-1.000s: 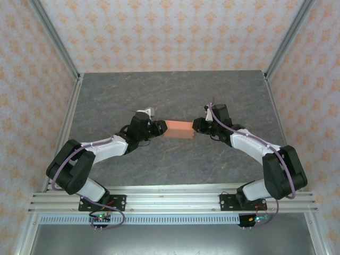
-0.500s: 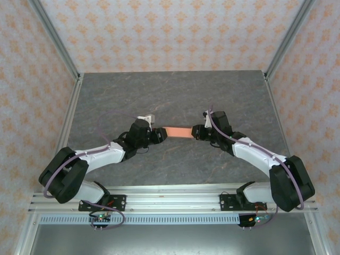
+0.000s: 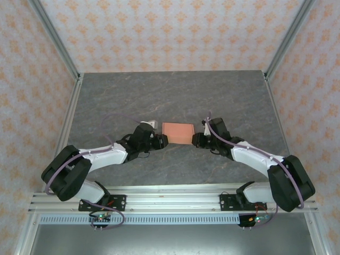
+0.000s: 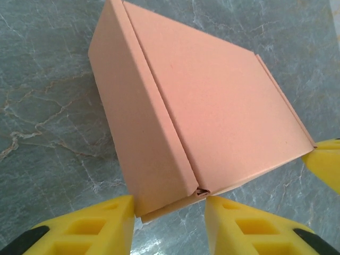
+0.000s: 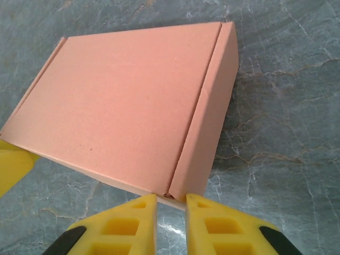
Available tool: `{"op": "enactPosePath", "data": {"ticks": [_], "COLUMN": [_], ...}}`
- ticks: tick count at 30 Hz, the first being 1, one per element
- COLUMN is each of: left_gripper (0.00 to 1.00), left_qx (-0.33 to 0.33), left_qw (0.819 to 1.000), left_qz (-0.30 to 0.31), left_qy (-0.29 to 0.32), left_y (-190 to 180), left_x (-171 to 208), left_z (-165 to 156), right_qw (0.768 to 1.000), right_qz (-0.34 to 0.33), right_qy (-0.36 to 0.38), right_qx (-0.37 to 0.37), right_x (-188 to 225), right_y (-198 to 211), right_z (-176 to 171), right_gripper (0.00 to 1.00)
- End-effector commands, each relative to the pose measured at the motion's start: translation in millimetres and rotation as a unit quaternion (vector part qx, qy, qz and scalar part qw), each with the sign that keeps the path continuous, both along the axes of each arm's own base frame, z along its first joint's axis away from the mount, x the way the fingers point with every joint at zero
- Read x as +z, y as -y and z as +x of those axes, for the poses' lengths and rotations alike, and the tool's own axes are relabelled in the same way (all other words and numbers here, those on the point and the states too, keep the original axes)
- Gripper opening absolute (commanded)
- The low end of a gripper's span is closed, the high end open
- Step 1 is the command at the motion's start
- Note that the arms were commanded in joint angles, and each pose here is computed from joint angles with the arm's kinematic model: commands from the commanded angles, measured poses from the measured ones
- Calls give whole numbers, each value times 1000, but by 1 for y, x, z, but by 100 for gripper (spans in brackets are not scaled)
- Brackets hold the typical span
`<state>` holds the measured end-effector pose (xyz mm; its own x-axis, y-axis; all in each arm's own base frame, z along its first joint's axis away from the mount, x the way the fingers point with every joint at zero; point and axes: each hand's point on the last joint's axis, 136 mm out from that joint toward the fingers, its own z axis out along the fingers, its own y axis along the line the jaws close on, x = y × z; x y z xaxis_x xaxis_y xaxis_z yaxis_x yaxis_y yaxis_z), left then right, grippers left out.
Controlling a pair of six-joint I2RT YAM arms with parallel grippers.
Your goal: Fold the paper box
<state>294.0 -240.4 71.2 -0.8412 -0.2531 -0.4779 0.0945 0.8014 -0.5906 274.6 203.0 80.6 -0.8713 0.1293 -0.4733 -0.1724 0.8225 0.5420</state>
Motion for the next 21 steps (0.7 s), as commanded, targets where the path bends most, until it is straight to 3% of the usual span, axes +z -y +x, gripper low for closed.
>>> {"op": "enactPosePath", "data": {"ticks": [1,5,10,15,21], "left_gripper": [40,42,54,60,60], "left_qx": [-11,0,2,9,8], "left_qw": [1000,999,998,997,999], "left_qz": [17,35,66,68,50], "left_qy": [-2,1,-3,29,-4], "left_y": [2,-1,-12,-21,-16], "left_x": [-8,-10,-10,11,9], "left_z": [0,6,1,4,25], "right_qw": [1000,999,996,997,999], "right_qz": [-1,-32,-83,-72,-43], "right_qy": [-12,-17,-25,5,-14], "right_qx": [8,1,0,-5,-7], "right_x": [-6,-9,-8,13,12], "right_y": [-4,1,15,14,0], "right_z": [-3,4,0,6,34], "right_gripper": [18,19,32,45,50]}}
